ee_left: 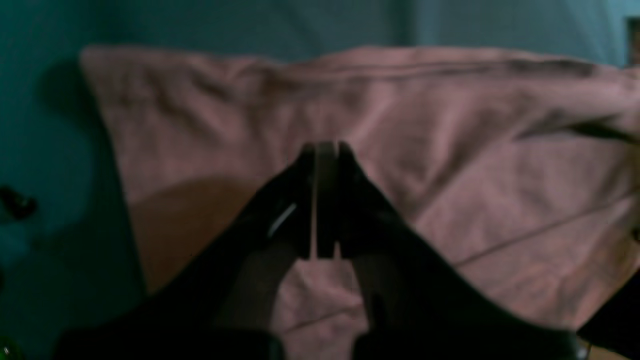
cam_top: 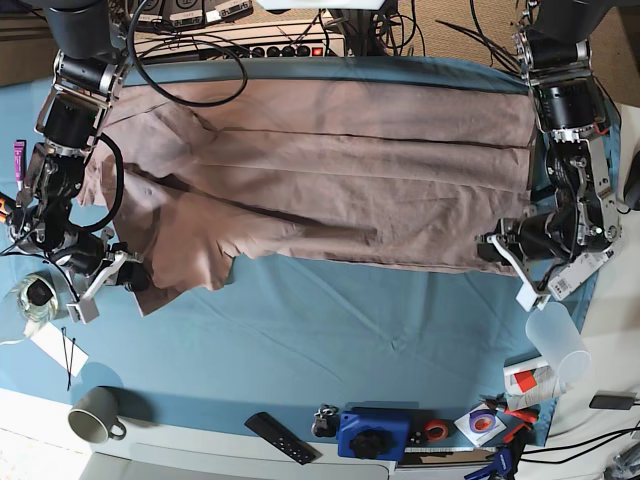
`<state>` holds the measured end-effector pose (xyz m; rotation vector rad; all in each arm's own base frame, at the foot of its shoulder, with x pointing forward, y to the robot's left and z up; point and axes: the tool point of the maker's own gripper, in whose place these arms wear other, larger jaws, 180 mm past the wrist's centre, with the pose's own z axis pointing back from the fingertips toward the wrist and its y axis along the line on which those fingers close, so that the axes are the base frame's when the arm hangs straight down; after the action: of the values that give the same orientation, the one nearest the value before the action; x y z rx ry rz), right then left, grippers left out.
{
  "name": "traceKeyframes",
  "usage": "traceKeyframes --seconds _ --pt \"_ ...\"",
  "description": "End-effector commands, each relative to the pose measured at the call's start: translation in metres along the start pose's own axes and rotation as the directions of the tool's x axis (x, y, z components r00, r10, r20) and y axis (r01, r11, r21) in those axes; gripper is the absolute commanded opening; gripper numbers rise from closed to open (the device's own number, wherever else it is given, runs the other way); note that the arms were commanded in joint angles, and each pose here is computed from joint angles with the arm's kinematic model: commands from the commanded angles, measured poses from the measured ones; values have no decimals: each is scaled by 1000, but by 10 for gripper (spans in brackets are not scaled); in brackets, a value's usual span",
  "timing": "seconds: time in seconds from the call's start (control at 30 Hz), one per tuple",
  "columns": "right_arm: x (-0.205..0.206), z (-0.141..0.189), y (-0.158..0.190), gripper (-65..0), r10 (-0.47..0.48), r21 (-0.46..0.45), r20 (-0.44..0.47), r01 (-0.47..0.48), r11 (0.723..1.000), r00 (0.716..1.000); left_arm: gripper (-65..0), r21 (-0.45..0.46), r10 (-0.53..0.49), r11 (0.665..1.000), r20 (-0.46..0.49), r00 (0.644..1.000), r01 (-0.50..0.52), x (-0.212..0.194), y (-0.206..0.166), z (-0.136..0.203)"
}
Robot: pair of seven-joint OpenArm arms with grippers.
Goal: Fold the T-shirt properly
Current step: 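Grasp the hem corners with both grippers and lift them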
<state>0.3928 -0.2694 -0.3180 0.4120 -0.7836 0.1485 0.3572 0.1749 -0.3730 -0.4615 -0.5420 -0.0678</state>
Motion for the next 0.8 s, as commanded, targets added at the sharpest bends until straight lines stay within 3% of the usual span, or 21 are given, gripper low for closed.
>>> traceKeyframes --seconds 0.0,0.13,0.4,0.53,0.67,0.77 --pt "25 11 3 -650 23 12 71 -24 1000 997 -650 -4 -30 1000 41 999 30 18 -3 10" --pt "26 18 16 -650 27 55 96 -33 998 995 -650 12 -45 999 58 997 44 24 -3 21" --pt "30 42 20 -650 102 6 122 -103 995 987 -650 -12 -4 1000 147 989 6 28 7 36" --pt "30 41 22 -650 100 10 129 -102 995 987 -650 24 -87 996 175 981 84 33 11 36" --pt "28 40 21 -650 100 9 118 -101 995 988 -374 167 -136 981 233 963 99 46 36 39" --pt "27 40 20 -650 102 3 112 -103 995 988 -334 253 -111 966 239 965 48 45 56 39"
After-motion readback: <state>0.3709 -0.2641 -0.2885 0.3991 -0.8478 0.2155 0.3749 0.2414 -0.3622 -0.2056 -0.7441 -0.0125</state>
